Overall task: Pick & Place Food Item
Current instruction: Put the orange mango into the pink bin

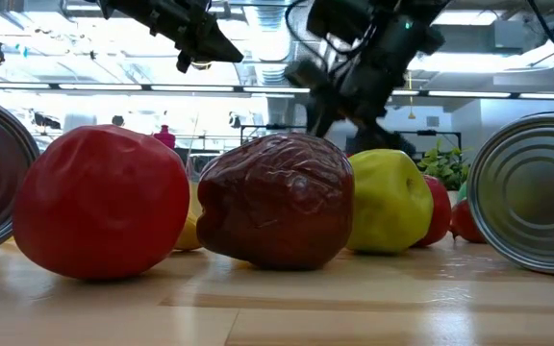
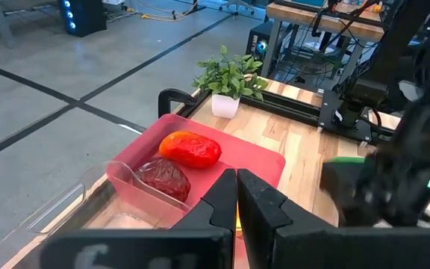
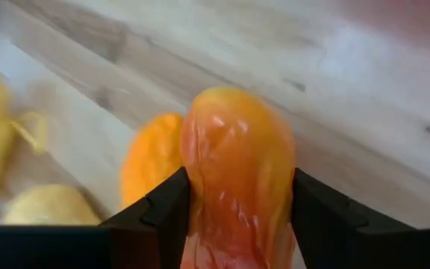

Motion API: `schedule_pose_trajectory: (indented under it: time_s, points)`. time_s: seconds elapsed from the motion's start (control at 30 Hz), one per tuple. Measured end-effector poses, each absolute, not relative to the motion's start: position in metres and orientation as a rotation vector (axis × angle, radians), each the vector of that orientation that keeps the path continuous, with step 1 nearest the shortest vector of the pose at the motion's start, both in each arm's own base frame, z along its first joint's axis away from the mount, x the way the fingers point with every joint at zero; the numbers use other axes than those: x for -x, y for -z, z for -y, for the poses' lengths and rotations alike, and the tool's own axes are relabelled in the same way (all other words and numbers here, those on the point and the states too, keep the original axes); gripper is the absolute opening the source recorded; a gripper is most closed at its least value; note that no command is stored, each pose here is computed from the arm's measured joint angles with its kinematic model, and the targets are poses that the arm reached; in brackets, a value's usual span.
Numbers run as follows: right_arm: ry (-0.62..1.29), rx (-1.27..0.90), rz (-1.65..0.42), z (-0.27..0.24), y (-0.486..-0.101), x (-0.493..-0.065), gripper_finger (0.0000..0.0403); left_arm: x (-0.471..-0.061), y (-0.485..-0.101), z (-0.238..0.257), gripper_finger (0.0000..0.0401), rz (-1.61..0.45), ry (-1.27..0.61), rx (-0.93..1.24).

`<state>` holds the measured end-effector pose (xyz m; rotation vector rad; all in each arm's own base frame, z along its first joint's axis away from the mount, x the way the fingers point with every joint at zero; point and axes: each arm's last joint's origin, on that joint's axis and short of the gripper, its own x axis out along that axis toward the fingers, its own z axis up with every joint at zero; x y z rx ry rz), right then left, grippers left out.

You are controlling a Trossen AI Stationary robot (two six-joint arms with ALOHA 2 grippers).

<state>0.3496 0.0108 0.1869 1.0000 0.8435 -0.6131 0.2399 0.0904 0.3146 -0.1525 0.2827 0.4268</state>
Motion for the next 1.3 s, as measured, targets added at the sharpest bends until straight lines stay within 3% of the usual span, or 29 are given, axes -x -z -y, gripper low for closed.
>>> schedule_pose_trajectory:
  time_s: [0.5,0.87,1.3]
  points:
    - [0.754,-0.915,-0.535,0.029,-0.26,-0.314,0.0186,-0.24,-0.315,-0.09,0.0001,-0.283,-0.424,0.153]
    - [0.871,-0.872,-0.46,0.052,-0.273,-0.299,0.0186,-0.24,-0.315,-0.09,0.0001,-0.283,-0.429,0.152]
    - [1.004,-0.782,-0.533,0.097,-0.268,-0.282,0.0187,-0.24,-0.315,-0.091,0.0001,-0.283,-0.428,0.152]
